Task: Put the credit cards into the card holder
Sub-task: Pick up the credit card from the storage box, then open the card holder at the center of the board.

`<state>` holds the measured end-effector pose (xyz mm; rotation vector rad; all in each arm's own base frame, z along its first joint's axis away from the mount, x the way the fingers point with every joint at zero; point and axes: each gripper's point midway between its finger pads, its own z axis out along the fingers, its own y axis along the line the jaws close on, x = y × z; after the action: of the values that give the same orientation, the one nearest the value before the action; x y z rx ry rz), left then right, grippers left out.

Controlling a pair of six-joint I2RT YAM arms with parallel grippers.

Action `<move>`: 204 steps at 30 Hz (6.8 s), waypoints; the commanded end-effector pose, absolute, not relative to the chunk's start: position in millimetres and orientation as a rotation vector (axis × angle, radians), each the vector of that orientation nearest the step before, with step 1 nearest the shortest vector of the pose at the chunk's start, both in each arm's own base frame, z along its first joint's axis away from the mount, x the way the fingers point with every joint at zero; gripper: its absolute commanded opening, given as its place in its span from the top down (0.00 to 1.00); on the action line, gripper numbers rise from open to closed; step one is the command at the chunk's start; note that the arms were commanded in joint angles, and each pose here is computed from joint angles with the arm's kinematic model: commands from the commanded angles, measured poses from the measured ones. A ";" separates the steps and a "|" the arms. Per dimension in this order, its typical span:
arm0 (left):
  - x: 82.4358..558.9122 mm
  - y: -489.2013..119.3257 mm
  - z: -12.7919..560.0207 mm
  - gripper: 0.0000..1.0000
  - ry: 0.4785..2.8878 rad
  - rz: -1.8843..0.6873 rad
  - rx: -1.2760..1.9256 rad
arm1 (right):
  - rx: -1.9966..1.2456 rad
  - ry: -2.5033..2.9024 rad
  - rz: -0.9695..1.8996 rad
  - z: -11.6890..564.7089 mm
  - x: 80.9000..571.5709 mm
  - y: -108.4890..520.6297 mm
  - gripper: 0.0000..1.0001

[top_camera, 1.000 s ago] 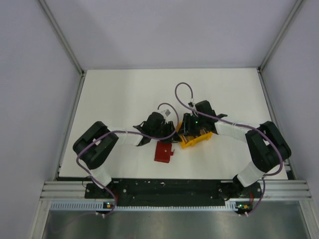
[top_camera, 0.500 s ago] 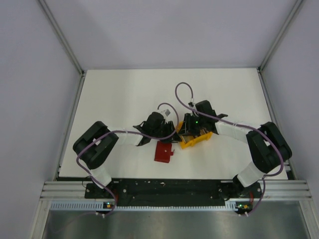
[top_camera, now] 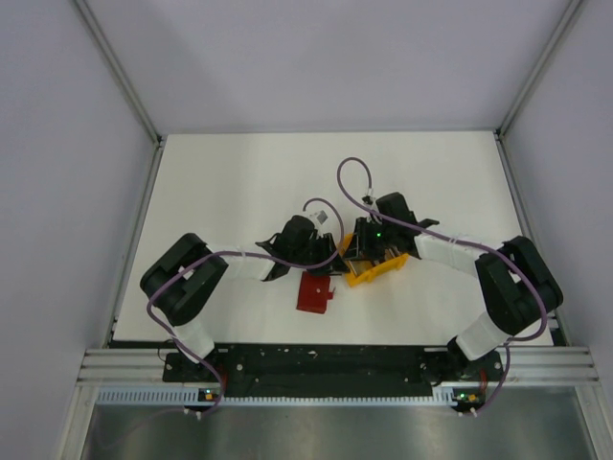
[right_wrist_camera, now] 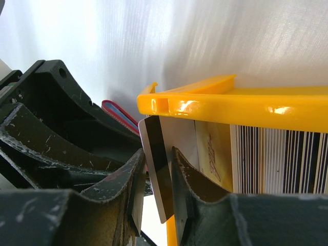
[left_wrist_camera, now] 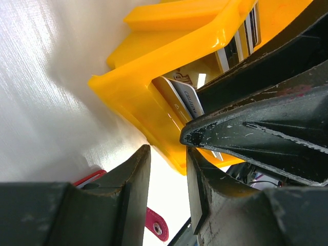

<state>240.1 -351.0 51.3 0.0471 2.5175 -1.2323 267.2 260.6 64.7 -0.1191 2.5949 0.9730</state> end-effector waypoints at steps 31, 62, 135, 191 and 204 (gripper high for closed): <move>243.8 -359.9 59.8 0.62 2.471 -1.278 0.071 | -0.147 2.466 1.050 109.0 278.3 262.0 0.99; 243.9 -358.2 58.8 0.63 2.471 -1.272 0.067 | -0.312 2.607 0.705 69.0 273.0 242.0 0.97; 193.5 -196.7 55.1 0.91 2.533 -0.608 -0.092 | 0.052 2.503 0.562 70.5 195.2 298.7 1.00; 196.2 -190.4 17.2 1.00 2.612 -0.488 -0.097 | -0.204 2.416 1.075 115.5 186.5 390.8 1.00; 182.6 -161.6 8.2 1.00 2.629 -0.454 -0.320 | -0.251 2.537 1.046 77.4 174.6 418.1 1.00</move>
<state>193.0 -179.8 18.8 -0.2365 2.5964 -0.5124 180.4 394.6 68.9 -0.2131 2.5519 0.9733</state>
